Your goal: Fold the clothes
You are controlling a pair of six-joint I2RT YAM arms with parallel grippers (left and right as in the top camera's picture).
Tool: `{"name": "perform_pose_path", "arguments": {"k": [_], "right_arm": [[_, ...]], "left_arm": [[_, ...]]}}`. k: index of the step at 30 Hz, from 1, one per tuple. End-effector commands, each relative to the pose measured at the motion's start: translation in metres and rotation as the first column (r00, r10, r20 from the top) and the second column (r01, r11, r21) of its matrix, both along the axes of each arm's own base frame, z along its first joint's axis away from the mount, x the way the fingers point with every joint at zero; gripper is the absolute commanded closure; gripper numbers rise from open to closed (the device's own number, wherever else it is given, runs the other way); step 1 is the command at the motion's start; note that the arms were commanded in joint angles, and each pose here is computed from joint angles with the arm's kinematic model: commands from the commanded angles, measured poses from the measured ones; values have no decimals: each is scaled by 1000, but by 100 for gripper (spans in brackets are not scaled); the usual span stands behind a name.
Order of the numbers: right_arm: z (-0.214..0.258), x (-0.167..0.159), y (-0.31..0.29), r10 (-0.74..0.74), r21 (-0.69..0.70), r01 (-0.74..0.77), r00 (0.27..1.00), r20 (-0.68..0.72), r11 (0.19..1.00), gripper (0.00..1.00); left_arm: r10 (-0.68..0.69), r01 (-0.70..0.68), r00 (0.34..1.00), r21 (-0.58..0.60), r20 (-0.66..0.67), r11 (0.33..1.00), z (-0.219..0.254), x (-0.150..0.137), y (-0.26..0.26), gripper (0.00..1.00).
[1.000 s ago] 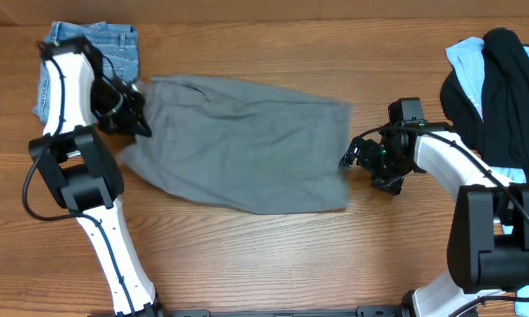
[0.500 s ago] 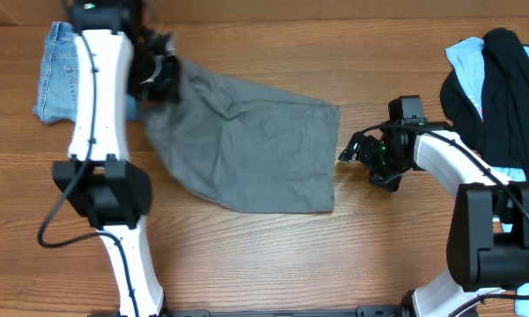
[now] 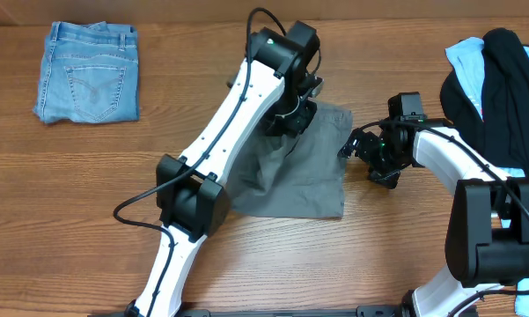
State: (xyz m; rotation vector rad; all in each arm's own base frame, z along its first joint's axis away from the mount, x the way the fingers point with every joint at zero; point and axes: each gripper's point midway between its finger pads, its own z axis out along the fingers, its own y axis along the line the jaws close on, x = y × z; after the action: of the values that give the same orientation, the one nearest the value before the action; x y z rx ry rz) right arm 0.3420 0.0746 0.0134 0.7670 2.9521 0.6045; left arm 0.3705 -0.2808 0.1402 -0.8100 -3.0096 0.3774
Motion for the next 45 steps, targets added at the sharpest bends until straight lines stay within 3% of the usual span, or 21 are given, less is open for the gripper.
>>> {"name": "perform_pose_path", "arguments": {"k": [1,4,6,11,16,21,22,23,25,27,29,30,33,37,39,41,45], "right_arm": [[-37,-20,-4,4,-22,-6,995,-104,1000,0],[-9,-4,-15,21,123,-13,998,-66,992,0],[4,4,-37,6,117,0,999,-52,993,1],[-3,6,-36,6,117,0,998,-55,993,28],[-15,5,-39,3,102,5,997,-79,995,56],[-40,0,-45,-7,89,20,991,-136,996,58],[-37,3,-49,-19,89,32,990,-138,996,51],[-29,7,-56,-31,88,43,990,-139,995,41],[-13,13,-73,-41,62,51,988,-148,997,26],[8,22,-94,-62,32,68,987,-145,997,11],[32,31,-112,-101,31,106,986,-131,994,10],[51,36,-123,-100,29,104,988,-114,994,10],[109,41,-120,-48,28,51,995,-89,998,10],[149,34,-55,113,22,-113,993,-30,993,11],[153,28,-23,205,-1,-205,978,-27,979,10],[140,11,26,381,-113,-387,922,-73,915,8],[136,-6,75,524,-167,-530,848,-80,832,8]], "left_arm": [[-19,21,999,-36,45,999,2,3,-21,96],[-33,34,998,-38,46,999,3,-1,-27,96],[-56,57,998,-27,30,998,2,-11,-32,96],[-156,157,987,-22,43,987,-7,-35,-67,96],[-245,240,963,-61,-109,969,-49,-72,-96,96],[-312,307,944,-61,-112,950,-49,-100,-116,96],[-335,330,935,-65,-118,942,-49,-111,-123,81],[-361,355,925,-63,-120,933,-49,-119,-126,23],[-372,368,918,-54,-137,928,-48,-124,-122,0],[-354,350,926,-57,-134,935,-43,-115,-115,0],[-346,339,933,-77,-96,937,-19,-100,-107,0],[-308,304,951,-111,-17,946,11,-79,-100,0],[-3,34,986,-184,166,982,92,5,-14,0],[281,-256,951,-179,131,950,88,64,91,0],[343,-325,933,-161,105,932,79,73,121,0],[399,-389,915,-132,65,912,66,78,150,0],[429,-424,903,-109,31,899,55,78,169,0]]}}
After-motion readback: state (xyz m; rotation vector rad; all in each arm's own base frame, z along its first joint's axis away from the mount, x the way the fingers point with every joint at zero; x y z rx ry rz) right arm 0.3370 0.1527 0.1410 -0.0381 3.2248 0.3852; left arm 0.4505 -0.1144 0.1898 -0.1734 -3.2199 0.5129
